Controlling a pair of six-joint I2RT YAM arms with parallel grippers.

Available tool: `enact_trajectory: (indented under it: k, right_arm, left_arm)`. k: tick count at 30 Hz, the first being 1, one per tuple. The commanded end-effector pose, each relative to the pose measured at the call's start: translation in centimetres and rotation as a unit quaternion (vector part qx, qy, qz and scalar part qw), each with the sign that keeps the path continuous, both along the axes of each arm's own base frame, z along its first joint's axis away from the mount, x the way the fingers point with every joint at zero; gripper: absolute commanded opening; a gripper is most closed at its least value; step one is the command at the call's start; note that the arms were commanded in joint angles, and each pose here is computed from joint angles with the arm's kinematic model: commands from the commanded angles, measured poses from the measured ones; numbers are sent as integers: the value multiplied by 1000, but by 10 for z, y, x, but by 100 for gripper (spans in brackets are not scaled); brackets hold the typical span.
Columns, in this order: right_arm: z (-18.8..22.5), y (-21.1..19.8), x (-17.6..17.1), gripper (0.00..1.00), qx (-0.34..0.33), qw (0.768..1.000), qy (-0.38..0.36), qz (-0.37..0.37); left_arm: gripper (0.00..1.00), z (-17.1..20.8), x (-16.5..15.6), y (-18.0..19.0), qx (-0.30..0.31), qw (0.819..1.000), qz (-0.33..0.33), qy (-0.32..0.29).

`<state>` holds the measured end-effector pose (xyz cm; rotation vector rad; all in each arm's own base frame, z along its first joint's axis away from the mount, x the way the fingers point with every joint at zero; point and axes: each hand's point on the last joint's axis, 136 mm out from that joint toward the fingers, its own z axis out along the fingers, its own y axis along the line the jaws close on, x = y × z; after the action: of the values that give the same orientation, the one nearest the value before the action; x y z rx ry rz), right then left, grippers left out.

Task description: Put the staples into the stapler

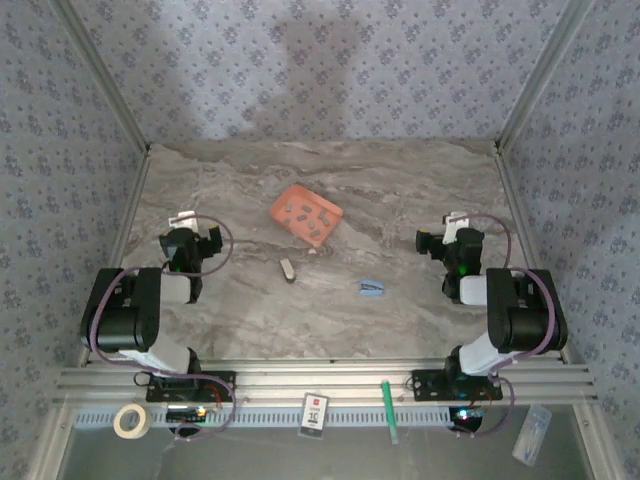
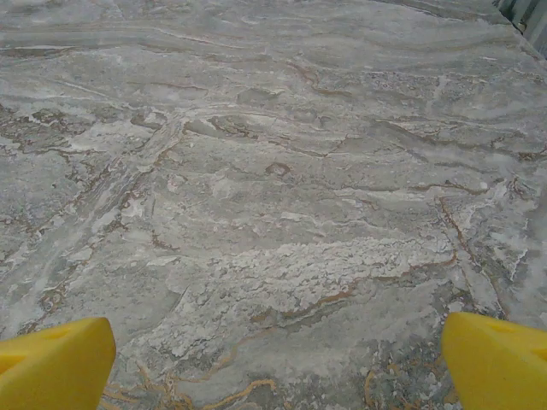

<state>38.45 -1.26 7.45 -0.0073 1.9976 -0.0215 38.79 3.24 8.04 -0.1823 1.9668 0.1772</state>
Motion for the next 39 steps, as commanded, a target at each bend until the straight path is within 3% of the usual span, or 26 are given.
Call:
enact_trajectory:
  k: [1,33,39]
  right_arm:
    - [10,-2,7,100,7,1000,-17,-5]
    - [9,-3,7,100,10,1000,-17,-5]
    - [36,7,9,100,13,1000,-3,25]
  left_arm:
    - [100,11,6,-1,-4,1000,-5,-16]
    - [100,10,5,-1,-11,1000,-9,-17]
    - [91,36,9,-16,2,999,-41,23]
